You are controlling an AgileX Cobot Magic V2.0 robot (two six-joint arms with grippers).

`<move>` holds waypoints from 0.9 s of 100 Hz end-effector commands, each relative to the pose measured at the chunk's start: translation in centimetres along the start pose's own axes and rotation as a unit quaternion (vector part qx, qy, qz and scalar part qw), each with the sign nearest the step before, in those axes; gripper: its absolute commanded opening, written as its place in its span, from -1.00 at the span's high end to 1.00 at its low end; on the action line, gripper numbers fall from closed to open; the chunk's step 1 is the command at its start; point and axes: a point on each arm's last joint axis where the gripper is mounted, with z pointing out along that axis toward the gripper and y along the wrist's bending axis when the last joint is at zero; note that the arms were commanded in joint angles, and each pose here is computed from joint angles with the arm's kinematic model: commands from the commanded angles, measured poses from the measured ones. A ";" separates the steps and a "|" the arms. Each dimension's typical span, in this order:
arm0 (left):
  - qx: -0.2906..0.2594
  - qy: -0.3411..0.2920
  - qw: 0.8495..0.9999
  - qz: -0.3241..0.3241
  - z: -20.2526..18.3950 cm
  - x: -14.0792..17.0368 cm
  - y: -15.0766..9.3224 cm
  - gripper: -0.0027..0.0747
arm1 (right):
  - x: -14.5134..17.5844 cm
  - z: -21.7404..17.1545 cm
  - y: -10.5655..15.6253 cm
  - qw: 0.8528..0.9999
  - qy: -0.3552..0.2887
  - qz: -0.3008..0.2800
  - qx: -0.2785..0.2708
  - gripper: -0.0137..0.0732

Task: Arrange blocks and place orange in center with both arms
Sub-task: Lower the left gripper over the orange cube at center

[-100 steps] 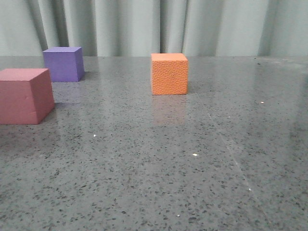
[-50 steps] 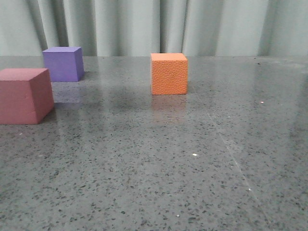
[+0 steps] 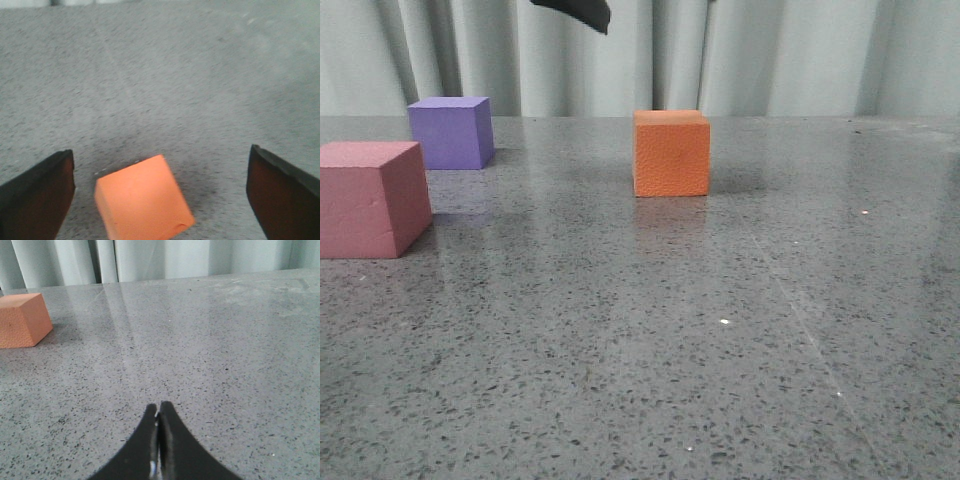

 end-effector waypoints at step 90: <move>-0.043 0.008 0.999 -0.006 3.9 1.9 -1.9 -0.63 | -1.3 -0.3 0.2 0.998 -0.061 -0.005 -0.008 0.84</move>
